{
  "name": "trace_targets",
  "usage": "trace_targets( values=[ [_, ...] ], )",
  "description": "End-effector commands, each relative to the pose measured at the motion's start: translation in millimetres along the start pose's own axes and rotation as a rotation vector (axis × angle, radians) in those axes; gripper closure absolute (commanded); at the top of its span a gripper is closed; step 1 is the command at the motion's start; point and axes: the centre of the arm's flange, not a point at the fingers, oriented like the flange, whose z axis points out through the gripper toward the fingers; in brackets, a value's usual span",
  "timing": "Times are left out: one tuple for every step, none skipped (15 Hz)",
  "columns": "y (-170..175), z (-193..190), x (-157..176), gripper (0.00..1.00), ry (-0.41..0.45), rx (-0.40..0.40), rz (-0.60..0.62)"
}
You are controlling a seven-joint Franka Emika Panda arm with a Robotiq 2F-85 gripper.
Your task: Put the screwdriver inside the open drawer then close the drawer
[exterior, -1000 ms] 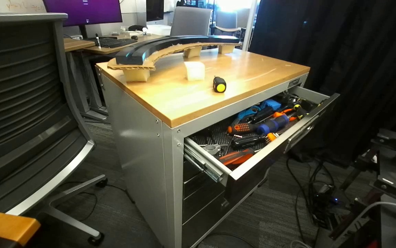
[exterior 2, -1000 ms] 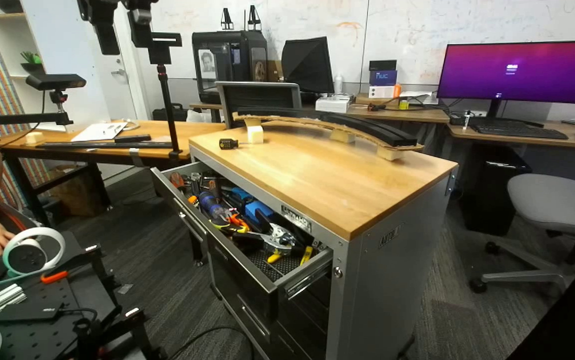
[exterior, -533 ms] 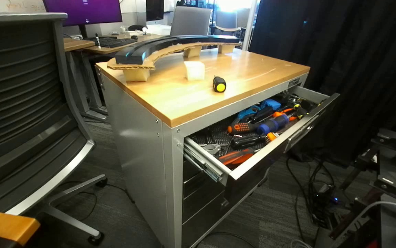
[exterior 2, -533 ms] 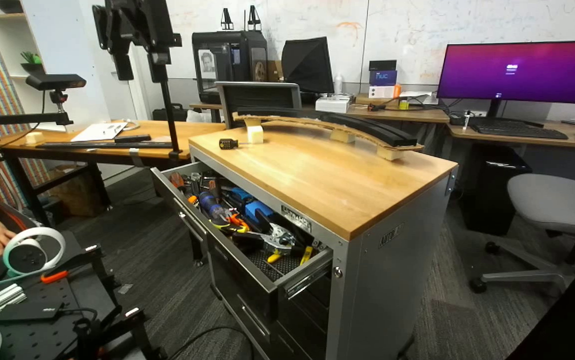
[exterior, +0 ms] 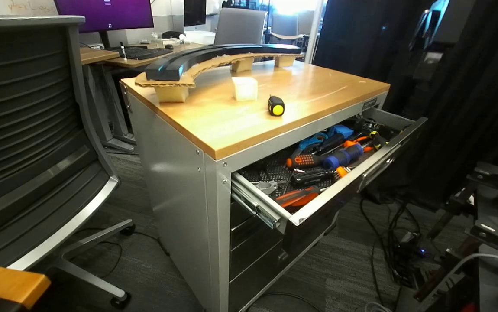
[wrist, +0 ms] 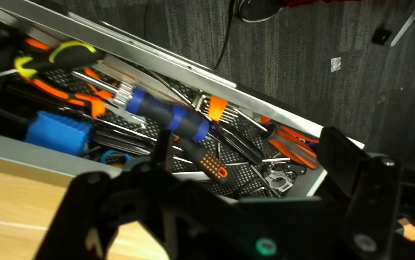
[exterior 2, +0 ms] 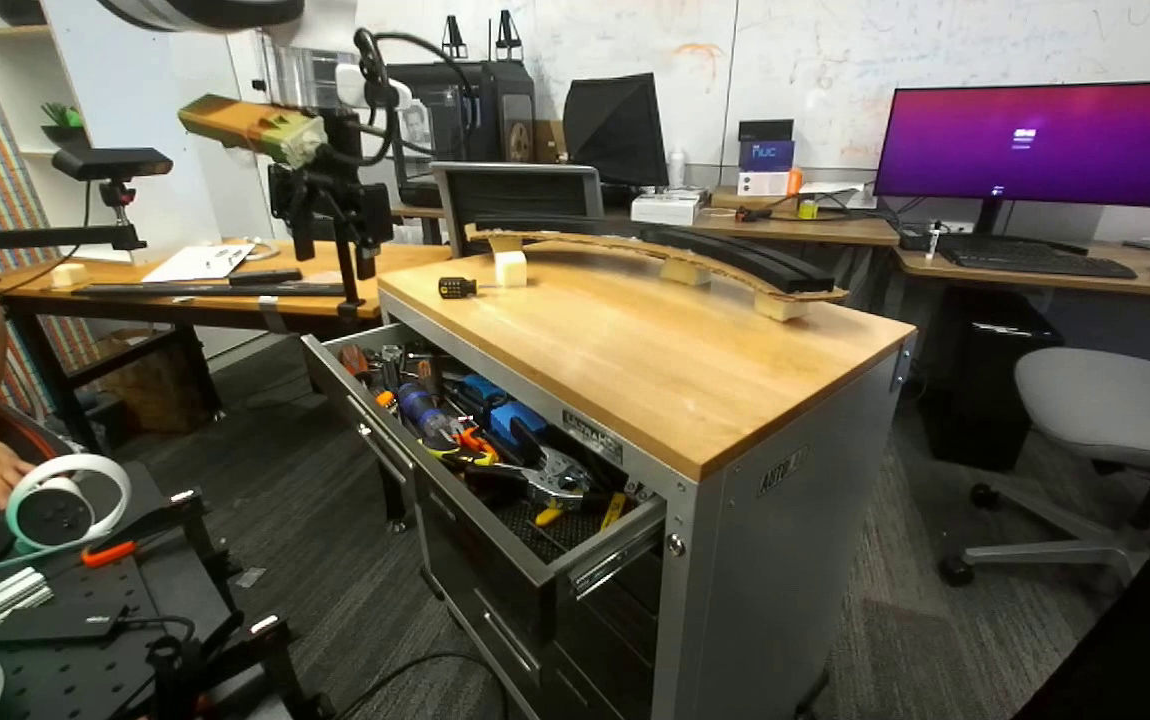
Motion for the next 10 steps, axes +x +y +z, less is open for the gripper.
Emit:
trace_targets(
  values=[
    [-40,38,68,0.0,0.06,0.015,-0.032],
    [-51,45,79,0.0,0.098,-0.01,-0.033],
    [-61,51,88,0.0,0.142,-0.024,-0.025],
    [-70,56,97,0.0,0.189,-0.043,-0.017],
    [-78,60,105,0.0,0.243,-0.066,-0.005],
    [-83,64,113,0.0,0.286,-0.094,0.003],
    [-88,68,121,0.0,0.323,-0.139,0.004],
    [-90,72,126,0.0,0.35,-0.178,0.001],
    [-91,75,131,0.0,0.369,-0.226,-0.007],
    [-89,76,134,0.0,0.377,-0.258,-0.015]
  ],
)
